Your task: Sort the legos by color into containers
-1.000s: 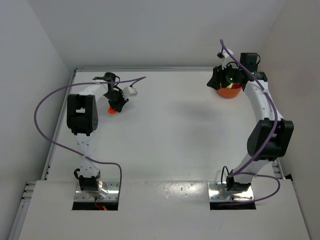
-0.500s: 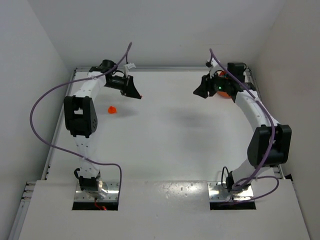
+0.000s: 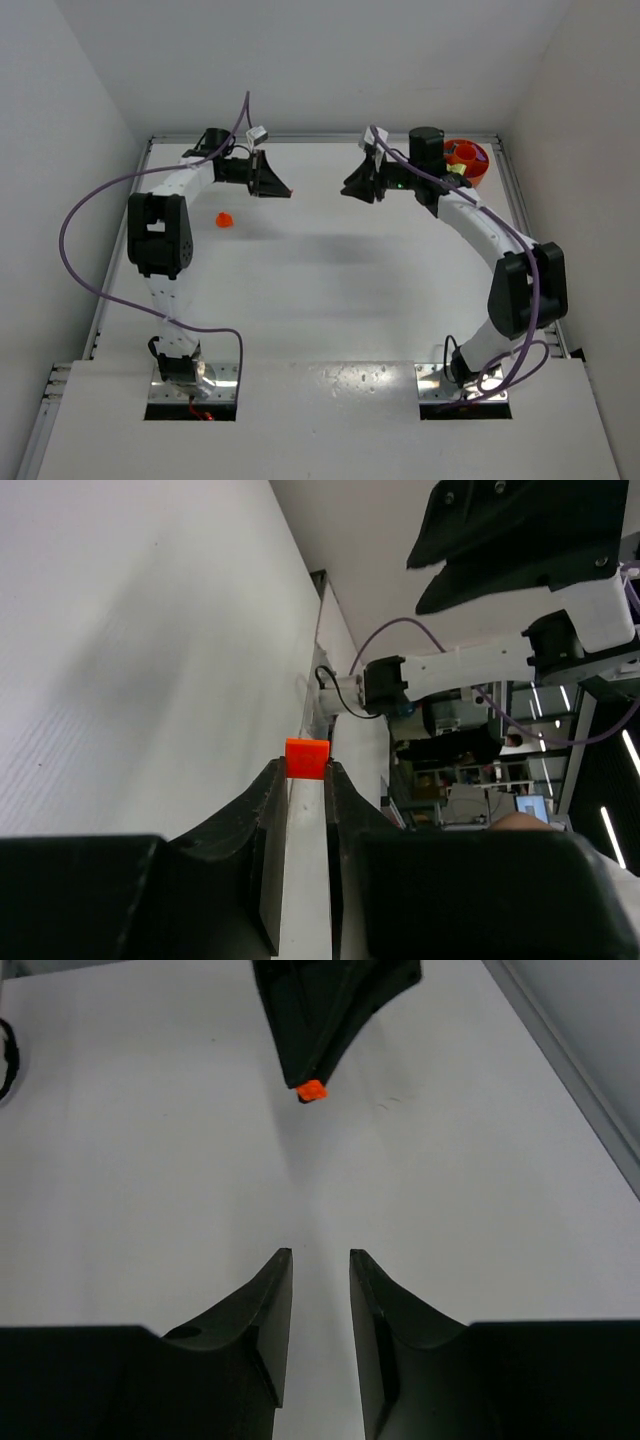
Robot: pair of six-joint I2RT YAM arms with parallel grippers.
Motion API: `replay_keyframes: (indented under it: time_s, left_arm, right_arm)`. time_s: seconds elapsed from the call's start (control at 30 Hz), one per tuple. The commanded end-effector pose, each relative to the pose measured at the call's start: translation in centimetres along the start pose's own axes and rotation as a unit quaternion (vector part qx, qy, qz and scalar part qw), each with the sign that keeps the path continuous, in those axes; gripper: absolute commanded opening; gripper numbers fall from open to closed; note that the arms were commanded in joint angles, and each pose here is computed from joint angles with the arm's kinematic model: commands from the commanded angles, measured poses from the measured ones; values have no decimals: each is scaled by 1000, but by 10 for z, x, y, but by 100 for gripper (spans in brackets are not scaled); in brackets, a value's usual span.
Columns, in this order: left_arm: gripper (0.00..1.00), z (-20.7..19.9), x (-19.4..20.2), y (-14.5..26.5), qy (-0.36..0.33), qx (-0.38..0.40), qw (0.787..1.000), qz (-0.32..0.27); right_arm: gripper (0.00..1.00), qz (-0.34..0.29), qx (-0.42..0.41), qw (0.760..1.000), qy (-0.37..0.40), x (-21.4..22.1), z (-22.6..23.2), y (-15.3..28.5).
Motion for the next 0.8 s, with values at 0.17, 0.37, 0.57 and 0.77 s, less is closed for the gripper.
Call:
replay_keyframes:
  time_s: [0.17,0.37,0.57,0.77]
  left_arm:
    - [6,-61,19,-10,-32,102,994,32]
    - [7,-74,47,-35,-38,120,990,67]
    - [7,-88,80,-56,-41,132,985,103]
    - [7,-106,93,-62,-42,146,981,123]
  right_arm:
    - [30,1,-139,982,124,-1,43,-23]
    - [33,12,-174,975,140,0,54,-20]
    - [35,23,-187,969,157,6,59,-16]
    - [42,23,-207,962,178,13,82,2]
Point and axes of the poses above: each gripper's point midway between its finger pads, its own y axis back along the fingers, its own z axis along the line the jaws close on, x = y × z, the point moved 4 cm from there along y, back along the fingers, and after that the axes turned 3 degrees about -y, right-handed, at the moved point
